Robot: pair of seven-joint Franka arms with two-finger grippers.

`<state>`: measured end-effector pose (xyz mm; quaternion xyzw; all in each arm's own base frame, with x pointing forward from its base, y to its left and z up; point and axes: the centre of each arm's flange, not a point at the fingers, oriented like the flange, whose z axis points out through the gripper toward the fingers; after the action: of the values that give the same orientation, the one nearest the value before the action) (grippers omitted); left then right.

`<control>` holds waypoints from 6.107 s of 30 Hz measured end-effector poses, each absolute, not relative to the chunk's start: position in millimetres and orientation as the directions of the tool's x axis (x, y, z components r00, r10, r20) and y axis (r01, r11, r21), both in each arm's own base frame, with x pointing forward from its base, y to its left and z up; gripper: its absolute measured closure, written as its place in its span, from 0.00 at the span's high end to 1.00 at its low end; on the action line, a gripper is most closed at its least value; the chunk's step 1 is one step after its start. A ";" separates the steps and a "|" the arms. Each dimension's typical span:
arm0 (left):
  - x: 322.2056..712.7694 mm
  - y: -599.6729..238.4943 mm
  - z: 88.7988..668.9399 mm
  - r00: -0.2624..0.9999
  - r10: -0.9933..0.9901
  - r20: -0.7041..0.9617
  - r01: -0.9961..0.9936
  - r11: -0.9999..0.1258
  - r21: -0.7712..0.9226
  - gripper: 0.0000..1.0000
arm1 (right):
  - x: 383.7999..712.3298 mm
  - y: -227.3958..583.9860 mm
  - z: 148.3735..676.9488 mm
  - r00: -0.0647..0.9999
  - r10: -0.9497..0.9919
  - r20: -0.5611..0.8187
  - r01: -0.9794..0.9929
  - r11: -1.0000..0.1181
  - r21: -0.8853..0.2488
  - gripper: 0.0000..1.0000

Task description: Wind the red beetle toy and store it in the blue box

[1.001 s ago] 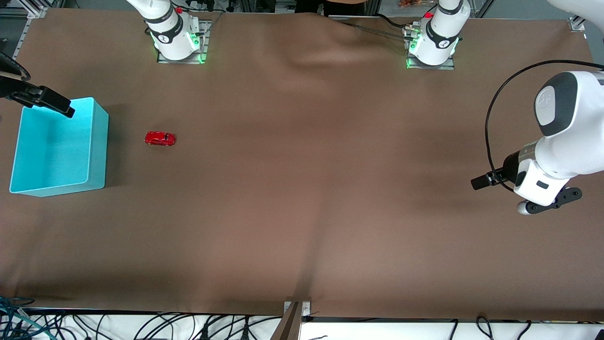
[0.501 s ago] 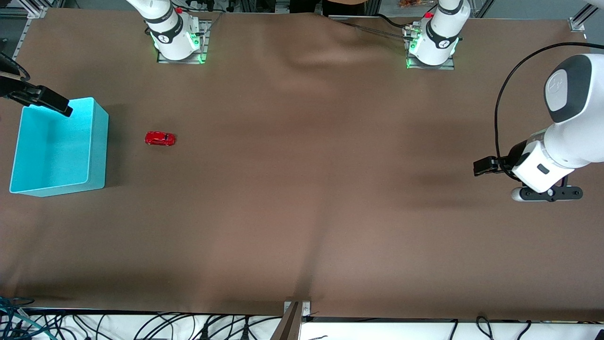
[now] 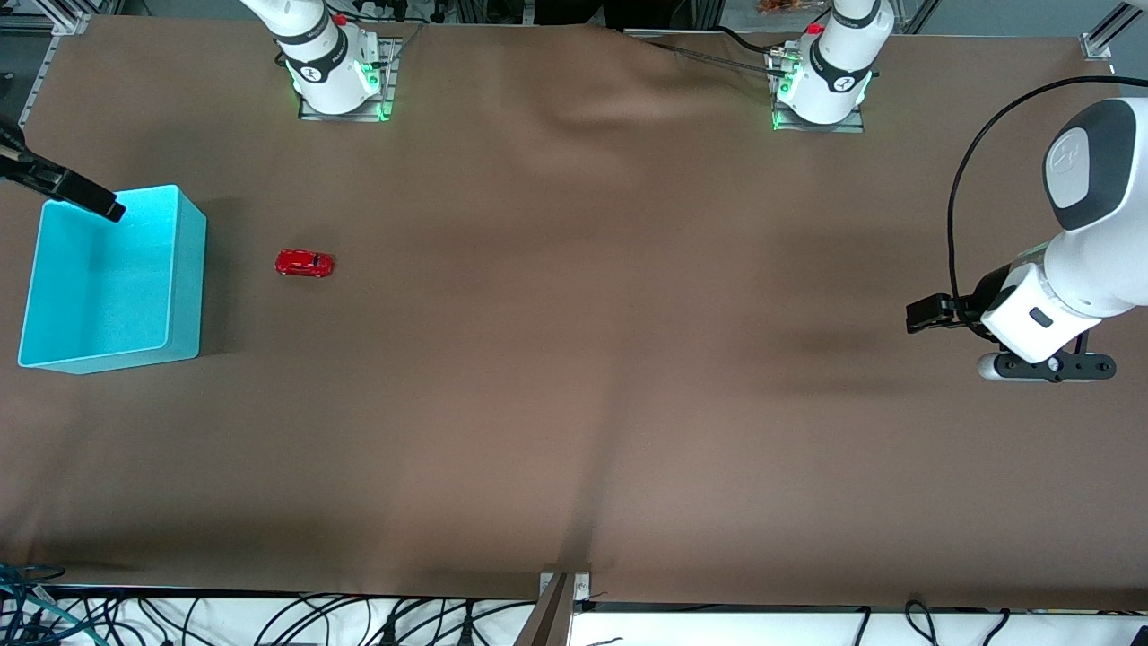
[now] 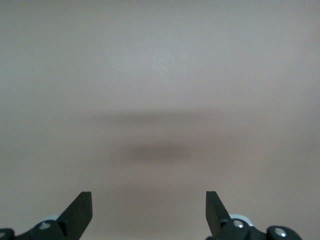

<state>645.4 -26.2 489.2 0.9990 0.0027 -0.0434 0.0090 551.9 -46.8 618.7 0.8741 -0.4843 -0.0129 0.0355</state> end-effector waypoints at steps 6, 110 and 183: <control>645.5 -26.2 489.2 0.996 0.005 -0.087 0.006 -1.000 0.018 1.00 | 548.7 -82.9 616.9 0.402 -0.915 0.017 -0.913 -0.400 0.076 1.00; 645.0 -32.2 489.6 0.996 0.001 -0.088 0.005 -0.999 0.045 1.00 | 524.7 4.7 259.4 -0.139 -0.989 0.050 -0.970 0.146 0.196 1.00; 644.6 -35.5 489.1 0.996 0.000 -0.092 0.004 -0.999 0.046 1.00 | 457.3 17.5 183.1 -0.125 -0.990 0.066 -0.982 0.133 0.137 0.88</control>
<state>644.6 -35.5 489.1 0.9987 0.0009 -0.0463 0.0229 457.3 17.5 183.1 0.6577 -0.7494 -0.0299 0.0702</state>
